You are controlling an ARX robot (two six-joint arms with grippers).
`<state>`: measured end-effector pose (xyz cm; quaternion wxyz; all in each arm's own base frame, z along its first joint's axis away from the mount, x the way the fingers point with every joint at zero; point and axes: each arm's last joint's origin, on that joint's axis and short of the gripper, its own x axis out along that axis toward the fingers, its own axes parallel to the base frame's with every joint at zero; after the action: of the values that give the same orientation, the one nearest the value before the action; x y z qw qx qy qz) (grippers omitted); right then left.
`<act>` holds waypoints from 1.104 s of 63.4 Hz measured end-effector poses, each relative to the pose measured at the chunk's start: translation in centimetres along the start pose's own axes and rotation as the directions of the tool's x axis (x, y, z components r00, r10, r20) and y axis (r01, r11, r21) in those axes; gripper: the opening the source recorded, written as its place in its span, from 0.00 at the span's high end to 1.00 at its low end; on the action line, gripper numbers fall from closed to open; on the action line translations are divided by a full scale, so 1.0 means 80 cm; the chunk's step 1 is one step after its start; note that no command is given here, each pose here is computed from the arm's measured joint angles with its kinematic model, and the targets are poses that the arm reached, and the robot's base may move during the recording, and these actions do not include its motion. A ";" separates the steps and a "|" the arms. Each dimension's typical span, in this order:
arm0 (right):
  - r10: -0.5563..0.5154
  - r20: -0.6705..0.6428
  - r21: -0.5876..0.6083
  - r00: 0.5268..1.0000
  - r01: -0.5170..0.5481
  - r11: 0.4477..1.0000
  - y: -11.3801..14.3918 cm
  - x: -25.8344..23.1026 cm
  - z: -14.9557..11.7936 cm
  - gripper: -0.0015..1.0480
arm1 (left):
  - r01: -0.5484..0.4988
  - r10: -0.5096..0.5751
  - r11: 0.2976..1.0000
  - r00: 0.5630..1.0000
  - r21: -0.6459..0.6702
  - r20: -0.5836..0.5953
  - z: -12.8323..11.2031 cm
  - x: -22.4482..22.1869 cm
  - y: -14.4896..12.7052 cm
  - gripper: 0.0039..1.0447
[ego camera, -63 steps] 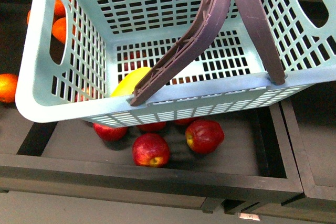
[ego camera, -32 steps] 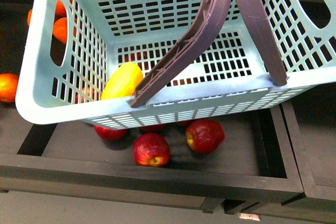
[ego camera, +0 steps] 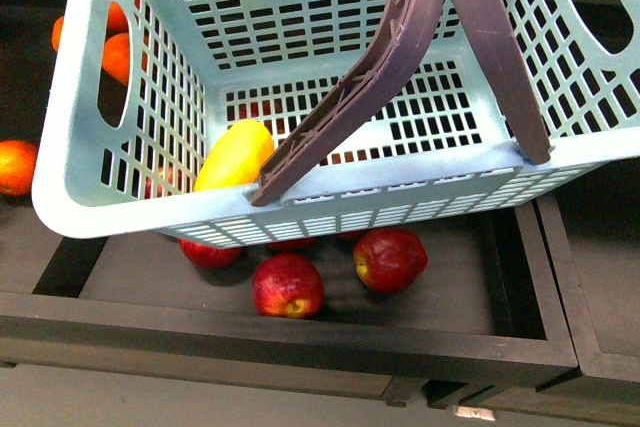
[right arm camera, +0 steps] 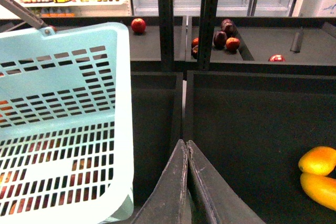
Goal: Pick mango and avocado into basket
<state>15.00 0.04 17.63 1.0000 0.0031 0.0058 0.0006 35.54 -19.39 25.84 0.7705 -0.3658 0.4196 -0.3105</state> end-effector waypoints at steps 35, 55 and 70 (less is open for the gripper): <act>0.002 0.018 -0.002 1.000 -0.002 1.000 0.000 -0.014 -0.011 0.42 | 0.000 0.000 1.000 1.000 0.000 0.000 0.000 0.000 0.000 0.87; -0.001 0.019 -0.001 1.000 0.001 1.000 0.000 -0.014 -0.011 0.08 | 0.002 -0.002 1.000 1.000 0.001 -0.003 -0.001 0.001 -0.001 0.87; -0.003 0.020 -0.001 1.000 0.003 1.000 0.000 -0.014 -0.010 0.08 | 0.007 -0.007 1.000 1.000 -0.003 -0.013 -0.004 0.003 -0.004 0.87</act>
<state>13.87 0.01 16.80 1.0000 0.0026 -0.0043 -0.0009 35.30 -19.82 25.86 0.7661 -0.3666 0.4236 -0.3150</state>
